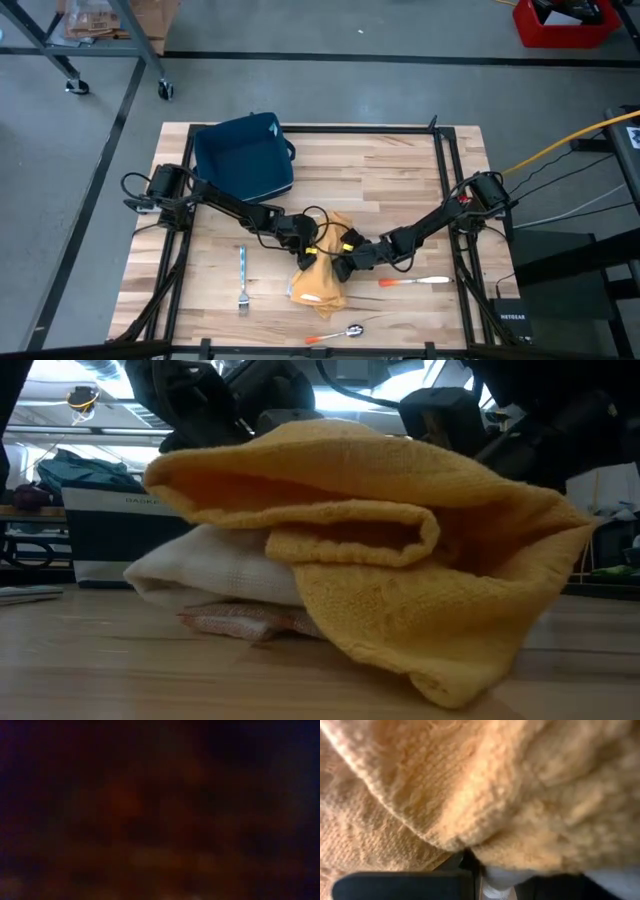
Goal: Fold towel
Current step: Put the stacked towels into the blue laundry organizer
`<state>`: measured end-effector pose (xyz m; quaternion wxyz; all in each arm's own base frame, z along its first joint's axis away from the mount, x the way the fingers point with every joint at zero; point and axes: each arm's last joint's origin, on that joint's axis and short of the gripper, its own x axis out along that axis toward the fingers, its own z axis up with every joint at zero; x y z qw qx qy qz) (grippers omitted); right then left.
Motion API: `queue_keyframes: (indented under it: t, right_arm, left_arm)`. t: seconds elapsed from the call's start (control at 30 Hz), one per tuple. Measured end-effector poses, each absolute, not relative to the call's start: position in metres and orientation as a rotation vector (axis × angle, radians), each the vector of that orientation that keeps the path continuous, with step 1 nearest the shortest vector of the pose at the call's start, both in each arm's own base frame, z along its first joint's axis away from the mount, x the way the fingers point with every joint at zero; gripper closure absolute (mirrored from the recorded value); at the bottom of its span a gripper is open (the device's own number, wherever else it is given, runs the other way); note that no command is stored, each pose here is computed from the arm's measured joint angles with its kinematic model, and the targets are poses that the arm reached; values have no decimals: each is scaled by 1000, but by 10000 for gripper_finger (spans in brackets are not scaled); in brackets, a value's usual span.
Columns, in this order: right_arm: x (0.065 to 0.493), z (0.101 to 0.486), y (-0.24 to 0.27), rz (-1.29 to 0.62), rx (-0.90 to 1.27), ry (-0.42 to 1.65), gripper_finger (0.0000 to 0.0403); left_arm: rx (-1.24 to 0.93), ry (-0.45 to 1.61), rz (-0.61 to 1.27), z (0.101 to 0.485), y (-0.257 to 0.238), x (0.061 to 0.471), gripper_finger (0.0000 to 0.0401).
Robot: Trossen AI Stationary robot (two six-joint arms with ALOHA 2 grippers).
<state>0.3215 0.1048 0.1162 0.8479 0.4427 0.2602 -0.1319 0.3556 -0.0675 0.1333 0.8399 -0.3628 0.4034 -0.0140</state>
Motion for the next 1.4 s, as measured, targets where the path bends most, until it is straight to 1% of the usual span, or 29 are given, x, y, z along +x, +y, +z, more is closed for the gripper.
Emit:
queue_keyframes:
  t: [0.33,0.57,0.77,0.97,1.1,1.4]
  right_arm:
    - [322,126,104,-277,833,562,325]
    - [320,145,99,-266,743,517,325]
    - [324,154,84,-298,755,476,325]
    - [334,163,74,-296,687,548,325]
    - [343,175,68,-263,674,550,330]
    - [365,209,55,-224,654,469,330]
  left_arm:
    - [-754,842,-32,138,-68,355,339]
    - [-698,803,-9,161,-57,348,341]
    - [-646,801,18,176,-50,340,342]
    - [-612,805,54,181,-47,336,342]
    - [-557,818,52,194,-45,326,342]
    - [-406,796,100,234,-37,294,342]
